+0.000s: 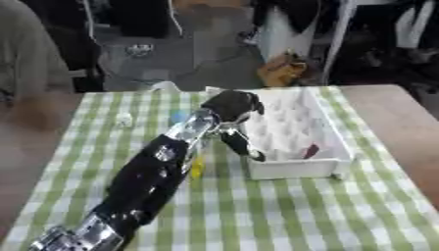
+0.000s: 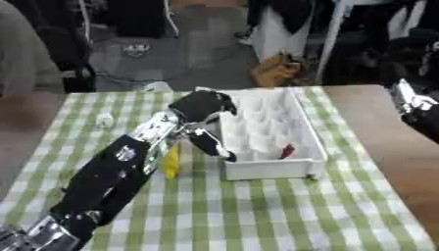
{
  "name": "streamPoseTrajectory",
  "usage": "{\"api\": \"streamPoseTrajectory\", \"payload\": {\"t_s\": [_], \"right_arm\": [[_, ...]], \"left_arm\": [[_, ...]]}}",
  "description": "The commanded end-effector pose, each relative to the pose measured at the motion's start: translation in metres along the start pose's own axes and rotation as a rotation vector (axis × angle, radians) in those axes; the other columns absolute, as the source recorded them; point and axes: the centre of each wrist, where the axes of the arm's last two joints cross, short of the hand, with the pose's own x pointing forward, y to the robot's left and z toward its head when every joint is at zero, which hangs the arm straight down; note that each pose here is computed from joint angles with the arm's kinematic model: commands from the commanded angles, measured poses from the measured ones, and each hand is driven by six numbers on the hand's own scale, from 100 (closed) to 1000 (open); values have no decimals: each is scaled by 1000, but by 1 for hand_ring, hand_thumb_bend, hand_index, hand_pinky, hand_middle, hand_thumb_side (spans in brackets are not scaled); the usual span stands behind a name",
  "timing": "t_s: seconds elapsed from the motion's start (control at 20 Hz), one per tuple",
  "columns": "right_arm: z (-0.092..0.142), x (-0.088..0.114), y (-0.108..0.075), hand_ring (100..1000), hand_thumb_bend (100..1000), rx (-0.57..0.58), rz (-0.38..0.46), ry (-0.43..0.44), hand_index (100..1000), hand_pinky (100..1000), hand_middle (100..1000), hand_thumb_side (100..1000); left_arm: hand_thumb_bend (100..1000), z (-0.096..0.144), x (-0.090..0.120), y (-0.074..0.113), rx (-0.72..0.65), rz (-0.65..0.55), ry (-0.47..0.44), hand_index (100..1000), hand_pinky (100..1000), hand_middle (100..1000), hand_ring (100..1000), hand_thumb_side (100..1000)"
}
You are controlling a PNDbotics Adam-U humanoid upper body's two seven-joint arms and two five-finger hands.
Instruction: Pick up objects on the table and place them in the box.
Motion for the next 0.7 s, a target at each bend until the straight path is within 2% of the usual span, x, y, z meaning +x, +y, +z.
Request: {"api": "streamPoseTrajectory", "payload": {"t_s": [0.05,0.15,0.3,0.35,0.55,0.6,0.7], "right_arm": [[-3,3,-8,777,270,-15,20,-17,947,741,781,554],[-2,2,-9,777,269,-18,23,-11,947,741,781,555],[-1,2,-10,777,269,-20,28,-7,947,741,781,555],[-1,2,-10,777,269,-20,28,-7,947,741,781,555],[-1,2,-11,777,269,-22,32,-6,947,741,781,555],[-1,1,-11,778,269,-24,33,-3,948,741,781,554],[1,0,-13,778,268,-30,38,2,948,741,781,554]], "left_arm": [[901,15,-27,30,151,27,67,793,721,679,758,536],[861,27,-36,35,199,52,103,775,704,653,743,540],[785,56,-65,37,262,95,217,785,711,660,748,582],[785,64,-70,37,266,108,236,785,711,660,748,582],[733,93,-84,40,245,157,309,790,712,665,748,611],[650,101,-85,39,241,180,329,768,703,639,740,651],[634,118,-89,36,286,244,393,758,697,630,737,657]]}}
